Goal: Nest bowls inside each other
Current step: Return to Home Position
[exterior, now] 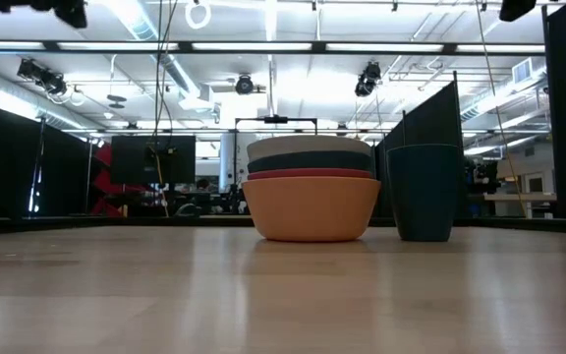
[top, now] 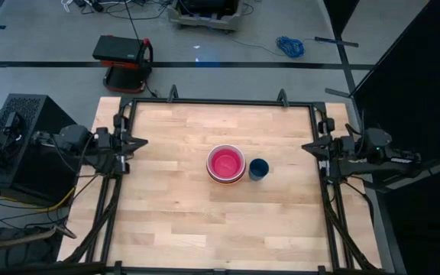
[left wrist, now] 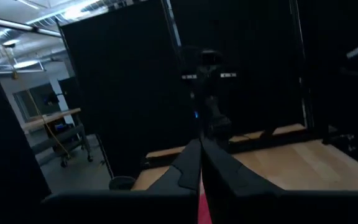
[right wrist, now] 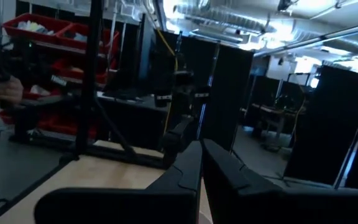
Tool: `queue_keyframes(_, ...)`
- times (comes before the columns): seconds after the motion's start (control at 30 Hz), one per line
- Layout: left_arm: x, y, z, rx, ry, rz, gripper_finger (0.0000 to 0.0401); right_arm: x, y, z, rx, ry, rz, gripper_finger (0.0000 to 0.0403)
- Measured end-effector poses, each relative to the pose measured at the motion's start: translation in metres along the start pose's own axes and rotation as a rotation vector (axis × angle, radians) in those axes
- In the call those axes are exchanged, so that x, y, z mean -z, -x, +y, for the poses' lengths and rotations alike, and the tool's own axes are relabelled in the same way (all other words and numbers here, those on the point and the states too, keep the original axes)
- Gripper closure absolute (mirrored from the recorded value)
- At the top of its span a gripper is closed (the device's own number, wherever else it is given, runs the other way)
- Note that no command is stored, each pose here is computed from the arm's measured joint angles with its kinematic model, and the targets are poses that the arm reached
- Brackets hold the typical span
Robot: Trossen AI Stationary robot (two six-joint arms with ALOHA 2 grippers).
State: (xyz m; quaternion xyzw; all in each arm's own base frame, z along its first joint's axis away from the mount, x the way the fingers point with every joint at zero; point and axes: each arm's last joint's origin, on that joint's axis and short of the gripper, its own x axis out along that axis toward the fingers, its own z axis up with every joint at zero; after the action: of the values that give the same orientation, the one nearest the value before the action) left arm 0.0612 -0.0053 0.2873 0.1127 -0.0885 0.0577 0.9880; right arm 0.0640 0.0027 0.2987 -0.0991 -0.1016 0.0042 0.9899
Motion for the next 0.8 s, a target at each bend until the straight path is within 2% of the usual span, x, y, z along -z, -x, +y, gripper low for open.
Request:
queue_keyframes(0.13, 0.018, 0.008, -0.002, -0.009, 0.034, -0.034, 0.0401, 0.015, -0.001, 0.002, 0.005, -0.040, 0.030, 0.0403)
queue_keyframes(0.63, 0.039, -0.001, -0.013, 0.034, 0.051, -0.037, 0.0401, 0.060, -0.010, 0.010, 0.025, -0.128, 0.013, 0.0403)
queue_keyframes(0.8, 0.060, -0.007, -0.022, 0.061, 0.075, -0.092, 0.0401, 0.068, -0.012, 0.012, 0.009, -0.144, 0.008, 0.0403)
